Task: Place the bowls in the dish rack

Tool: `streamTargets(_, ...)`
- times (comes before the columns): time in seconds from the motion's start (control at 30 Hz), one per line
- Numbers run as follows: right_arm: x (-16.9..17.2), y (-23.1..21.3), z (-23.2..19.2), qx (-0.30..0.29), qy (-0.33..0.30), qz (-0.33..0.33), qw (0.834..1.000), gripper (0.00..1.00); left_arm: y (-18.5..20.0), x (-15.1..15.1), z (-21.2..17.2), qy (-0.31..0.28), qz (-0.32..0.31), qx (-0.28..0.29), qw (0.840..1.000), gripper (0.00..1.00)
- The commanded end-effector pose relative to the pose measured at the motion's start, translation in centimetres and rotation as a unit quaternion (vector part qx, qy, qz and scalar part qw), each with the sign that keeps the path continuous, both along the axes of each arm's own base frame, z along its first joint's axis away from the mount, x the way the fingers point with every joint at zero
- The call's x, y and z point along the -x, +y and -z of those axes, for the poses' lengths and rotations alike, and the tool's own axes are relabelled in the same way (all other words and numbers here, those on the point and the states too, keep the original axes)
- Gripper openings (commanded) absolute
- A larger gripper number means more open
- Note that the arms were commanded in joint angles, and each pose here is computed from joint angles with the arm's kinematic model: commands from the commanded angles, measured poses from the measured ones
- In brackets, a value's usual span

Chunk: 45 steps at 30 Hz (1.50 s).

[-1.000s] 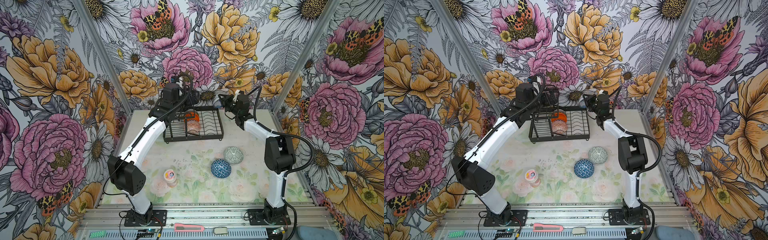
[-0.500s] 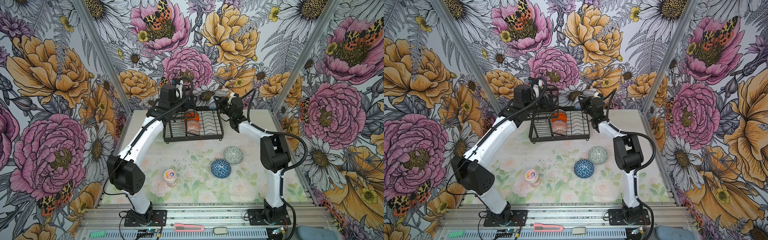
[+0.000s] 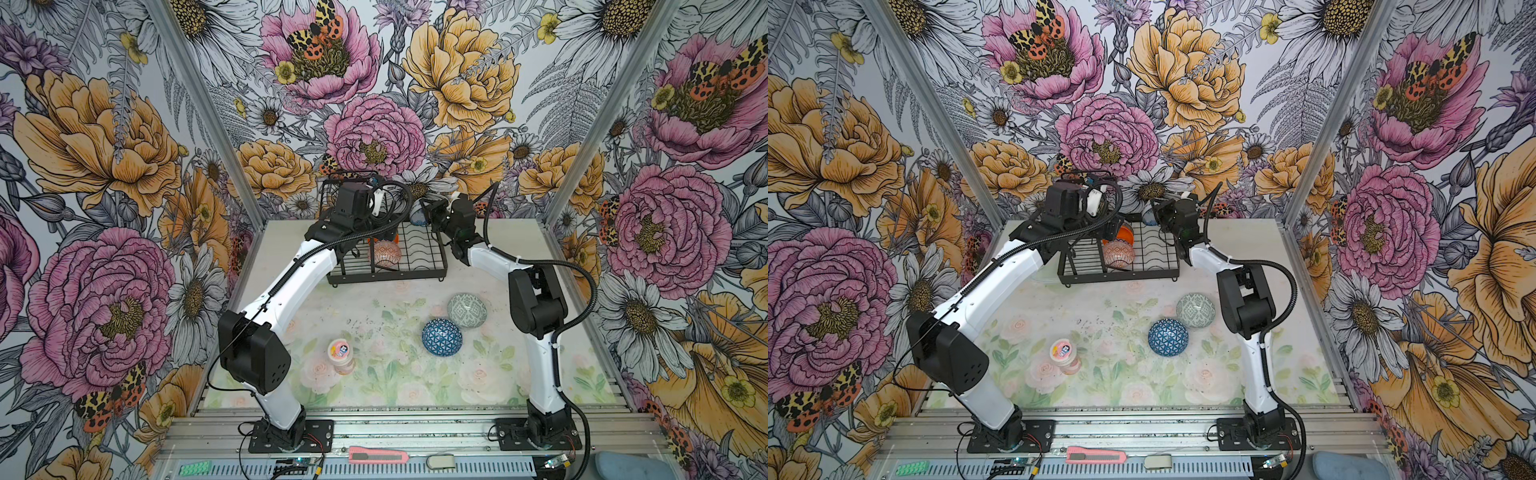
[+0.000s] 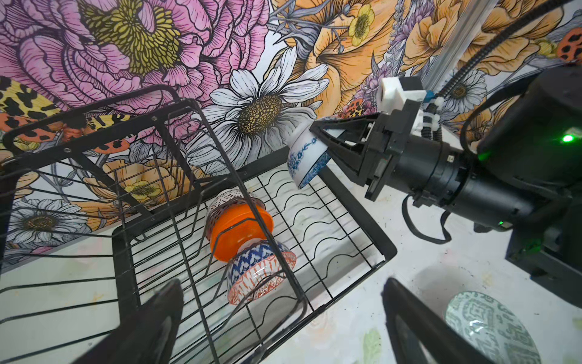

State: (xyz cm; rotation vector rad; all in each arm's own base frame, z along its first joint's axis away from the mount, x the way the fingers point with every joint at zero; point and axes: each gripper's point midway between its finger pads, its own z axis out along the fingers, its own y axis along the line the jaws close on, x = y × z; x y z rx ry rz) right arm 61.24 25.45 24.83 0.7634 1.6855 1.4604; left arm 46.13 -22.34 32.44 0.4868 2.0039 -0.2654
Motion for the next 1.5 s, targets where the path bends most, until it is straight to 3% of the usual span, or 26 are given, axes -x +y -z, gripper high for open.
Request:
streamTargets(0.0,-0.8,0.4,-2.4,-0.015,-0.038,0.006,0.999,0.00,1.2,0.8,-1.1,-0.026,-0.004,-0.034,0.999,0.99)
streamTargets(0.53,-3.3,1.6,0.9,-0.012,-0.024,0.017,0.999,0.00,0.2,2.0,-0.8,-0.039,0.025,-0.068,0.997,0.99)
streamTargets(1.47,-6.3,2.5,5.2,-0.026,-0.010,0.039,0.999,0.00,-1.1,2.3,-1.0,-0.039,0.040,-0.054,0.997,0.99)
